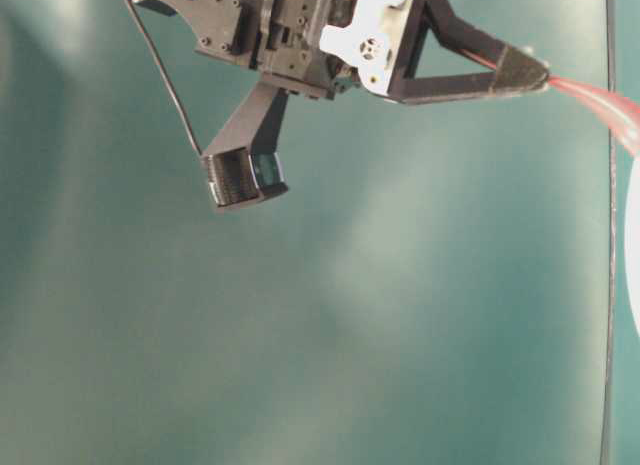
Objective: Scoop the yellow hexagonal prism block from the bowl with a spoon using the right arm.
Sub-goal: 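Slide the spoon under the yellow block along the bowl floor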
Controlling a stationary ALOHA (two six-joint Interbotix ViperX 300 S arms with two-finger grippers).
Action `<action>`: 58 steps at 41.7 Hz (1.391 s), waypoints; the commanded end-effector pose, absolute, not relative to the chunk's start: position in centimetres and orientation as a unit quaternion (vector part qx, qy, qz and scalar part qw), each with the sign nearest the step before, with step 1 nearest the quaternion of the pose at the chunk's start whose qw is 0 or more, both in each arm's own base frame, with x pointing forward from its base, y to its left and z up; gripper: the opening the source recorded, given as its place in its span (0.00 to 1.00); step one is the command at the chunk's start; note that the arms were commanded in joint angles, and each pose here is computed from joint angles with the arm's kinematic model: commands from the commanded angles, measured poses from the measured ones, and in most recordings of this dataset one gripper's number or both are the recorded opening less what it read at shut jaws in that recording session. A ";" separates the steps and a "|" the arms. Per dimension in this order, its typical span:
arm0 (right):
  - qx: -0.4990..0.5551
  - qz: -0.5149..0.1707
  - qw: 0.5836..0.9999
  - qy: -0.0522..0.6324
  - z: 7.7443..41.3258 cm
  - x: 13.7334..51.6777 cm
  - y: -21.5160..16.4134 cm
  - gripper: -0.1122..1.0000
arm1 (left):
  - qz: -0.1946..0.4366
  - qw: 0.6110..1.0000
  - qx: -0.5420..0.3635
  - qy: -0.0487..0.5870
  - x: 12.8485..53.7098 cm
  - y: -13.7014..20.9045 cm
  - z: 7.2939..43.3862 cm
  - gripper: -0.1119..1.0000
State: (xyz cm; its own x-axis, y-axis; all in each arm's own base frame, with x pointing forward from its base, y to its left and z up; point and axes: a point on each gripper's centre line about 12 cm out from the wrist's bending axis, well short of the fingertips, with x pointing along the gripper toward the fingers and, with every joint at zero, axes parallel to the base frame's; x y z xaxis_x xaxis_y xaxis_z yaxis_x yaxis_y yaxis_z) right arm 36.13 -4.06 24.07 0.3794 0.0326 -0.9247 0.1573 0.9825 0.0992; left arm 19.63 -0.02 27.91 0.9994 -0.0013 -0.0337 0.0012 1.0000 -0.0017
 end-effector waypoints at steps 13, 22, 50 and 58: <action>0.065 -0.023 0.822 0.566 25.5 37.1 -3.9 0.31 | 0.000 1.000 -0.015 0.018 19.8 0.0 28.4 0.10; 0.048 -0.007 0.809 0.585 24.8 37.6 -3.6 0.31 | 0.000 1.000 -0.015 0.018 19.8 0.0 28.4 0.10; 0.036 0.007 0.802 0.596 21.4 40.9 -2.8 0.31 | -0.001 1.000 -0.015 0.018 19.8 0.0 28.4 0.10; 0.035 0.004 0.811 0.583 20.9 41.6 -2.9 0.31 | 0.000 1.000 -0.015 0.018 19.8 0.0 28.4 0.10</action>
